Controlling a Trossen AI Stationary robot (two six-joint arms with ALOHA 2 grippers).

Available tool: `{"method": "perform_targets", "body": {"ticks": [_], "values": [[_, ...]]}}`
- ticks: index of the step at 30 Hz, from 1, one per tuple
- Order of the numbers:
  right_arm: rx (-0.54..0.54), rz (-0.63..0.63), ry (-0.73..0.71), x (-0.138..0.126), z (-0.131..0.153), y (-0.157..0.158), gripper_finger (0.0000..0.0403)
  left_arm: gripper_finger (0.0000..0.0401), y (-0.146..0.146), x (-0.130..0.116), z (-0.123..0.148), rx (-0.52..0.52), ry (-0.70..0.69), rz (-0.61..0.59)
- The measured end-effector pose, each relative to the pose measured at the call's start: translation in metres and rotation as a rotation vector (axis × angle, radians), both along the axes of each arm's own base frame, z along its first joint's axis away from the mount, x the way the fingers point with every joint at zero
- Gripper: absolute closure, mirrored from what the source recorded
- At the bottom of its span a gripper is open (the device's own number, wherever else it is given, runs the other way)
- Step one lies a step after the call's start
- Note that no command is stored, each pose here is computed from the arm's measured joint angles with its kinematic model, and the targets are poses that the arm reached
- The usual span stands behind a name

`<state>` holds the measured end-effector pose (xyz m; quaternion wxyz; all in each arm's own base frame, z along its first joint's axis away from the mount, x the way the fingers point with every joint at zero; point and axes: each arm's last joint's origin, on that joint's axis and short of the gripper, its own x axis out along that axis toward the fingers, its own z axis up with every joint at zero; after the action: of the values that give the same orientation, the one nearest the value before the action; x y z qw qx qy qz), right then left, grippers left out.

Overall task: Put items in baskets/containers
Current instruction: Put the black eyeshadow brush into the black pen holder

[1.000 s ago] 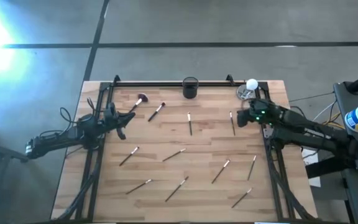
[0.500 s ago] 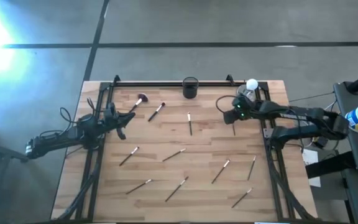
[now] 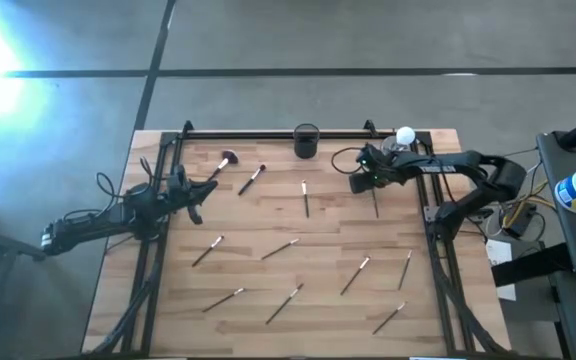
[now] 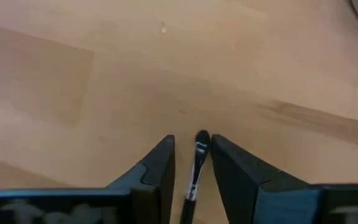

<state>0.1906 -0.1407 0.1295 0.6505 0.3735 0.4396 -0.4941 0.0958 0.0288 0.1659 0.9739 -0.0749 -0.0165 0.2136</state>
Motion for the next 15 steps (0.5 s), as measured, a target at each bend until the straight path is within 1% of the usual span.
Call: {"method": "perform_targets", "body": {"ticks": [5,11,15], "values": [[0.015,0.005,0.03,0.008,-0.006,-0.004,0.0335,0.0401,0.0,0.0,0.0,0.0,0.0,0.0],[-0.016,0.055,0.005,0.013,0.0,0.001,0.0387,0.0401,0.0,0.0,0.0,0.0,0.0,0.0],[-0.018,0.128,-0.047,0.015,0.01,0.007,0.0393,0.0401,0.0,0.0,0.0,0.0,0.0,0.0]]}}
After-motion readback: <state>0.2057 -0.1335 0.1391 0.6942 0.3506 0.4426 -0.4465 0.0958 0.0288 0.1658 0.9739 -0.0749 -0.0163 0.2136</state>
